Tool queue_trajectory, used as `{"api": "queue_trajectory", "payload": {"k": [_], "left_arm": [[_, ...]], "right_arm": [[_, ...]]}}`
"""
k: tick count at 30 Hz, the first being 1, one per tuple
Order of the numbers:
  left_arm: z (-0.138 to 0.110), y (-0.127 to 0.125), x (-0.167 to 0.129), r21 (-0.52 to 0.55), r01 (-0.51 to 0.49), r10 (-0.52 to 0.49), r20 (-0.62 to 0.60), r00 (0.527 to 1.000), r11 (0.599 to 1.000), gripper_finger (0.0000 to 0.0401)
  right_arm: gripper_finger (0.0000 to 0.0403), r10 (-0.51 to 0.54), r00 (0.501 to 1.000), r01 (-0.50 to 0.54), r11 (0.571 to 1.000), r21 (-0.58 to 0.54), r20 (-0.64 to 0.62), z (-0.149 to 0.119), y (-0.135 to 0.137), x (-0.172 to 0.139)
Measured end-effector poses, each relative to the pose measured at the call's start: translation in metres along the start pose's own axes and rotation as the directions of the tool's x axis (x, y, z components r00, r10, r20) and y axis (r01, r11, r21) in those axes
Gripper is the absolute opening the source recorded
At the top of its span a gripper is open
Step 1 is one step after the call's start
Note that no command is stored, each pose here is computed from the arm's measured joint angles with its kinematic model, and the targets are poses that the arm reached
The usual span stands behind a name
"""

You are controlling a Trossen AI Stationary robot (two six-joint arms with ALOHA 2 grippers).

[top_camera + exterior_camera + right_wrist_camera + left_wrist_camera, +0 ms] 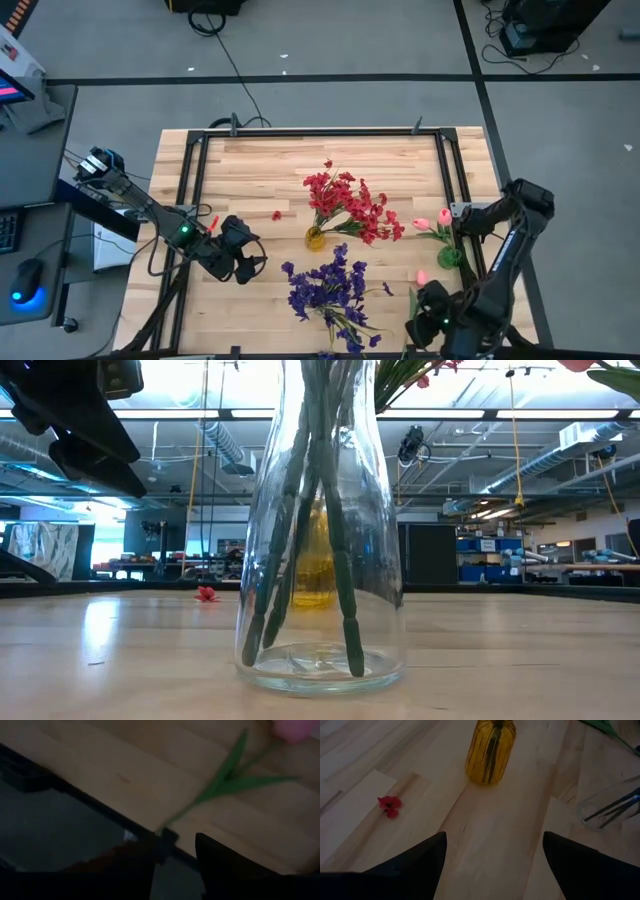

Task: Sort flowers into vase by color
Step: Put the pink tulip into the green vase

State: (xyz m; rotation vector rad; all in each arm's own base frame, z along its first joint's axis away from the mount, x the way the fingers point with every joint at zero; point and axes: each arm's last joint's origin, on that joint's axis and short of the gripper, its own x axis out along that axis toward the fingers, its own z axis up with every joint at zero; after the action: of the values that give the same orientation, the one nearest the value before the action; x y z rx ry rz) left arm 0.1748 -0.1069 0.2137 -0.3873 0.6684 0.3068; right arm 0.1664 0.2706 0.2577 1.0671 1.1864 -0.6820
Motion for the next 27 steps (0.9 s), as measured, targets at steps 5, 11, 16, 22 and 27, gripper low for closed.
{"api": "queue_trajectory", "payload": {"k": [5, 11, 16, 22, 27], "left_arm": [[0.000, 0.000, 0.000, 0.000, 0.000, 0.000, 0.000, 1.000, 1.000, 0.0335], [0.000, 0.000, 0.000, 0.000, 0.000, 0.000, 0.000, 1.000, 1.000, 0.0335], [0.000, 0.000, 0.000, -0.001, 0.000, 0.000, -0.001, 1.000, 1.000, 0.0335], [-0.001, -0.001, 0.000, -0.031, 0.016, -0.017, -0.023, 1.000, 0.999, 0.0335], [-0.001, -0.001, 0.000, -0.035, 0.022, -0.023, -0.028, 0.999, 0.999, 0.0335]], "right_arm": [[0.0149, 0.059, 0.996, -0.059, 0.998, -0.004, 0.062, -0.004, 0.005, 0.010], [0.0149, 0.059, 0.994, -0.064, 0.997, 0.042, 0.094, -0.005, 0.009, 0.021], [0.0149, -0.008, 0.997, 0.000, 0.995, 0.104, 0.073, -0.005, 0.010, 0.033], [0.0149, -0.038, 0.997, 0.028, 0.990, 0.140, 0.072, 0.001, 0.016, 0.044], [0.0149, -0.063, 0.991, 0.043, 0.985, 0.167, 0.116, 0.011, 0.020, 0.051]]}}
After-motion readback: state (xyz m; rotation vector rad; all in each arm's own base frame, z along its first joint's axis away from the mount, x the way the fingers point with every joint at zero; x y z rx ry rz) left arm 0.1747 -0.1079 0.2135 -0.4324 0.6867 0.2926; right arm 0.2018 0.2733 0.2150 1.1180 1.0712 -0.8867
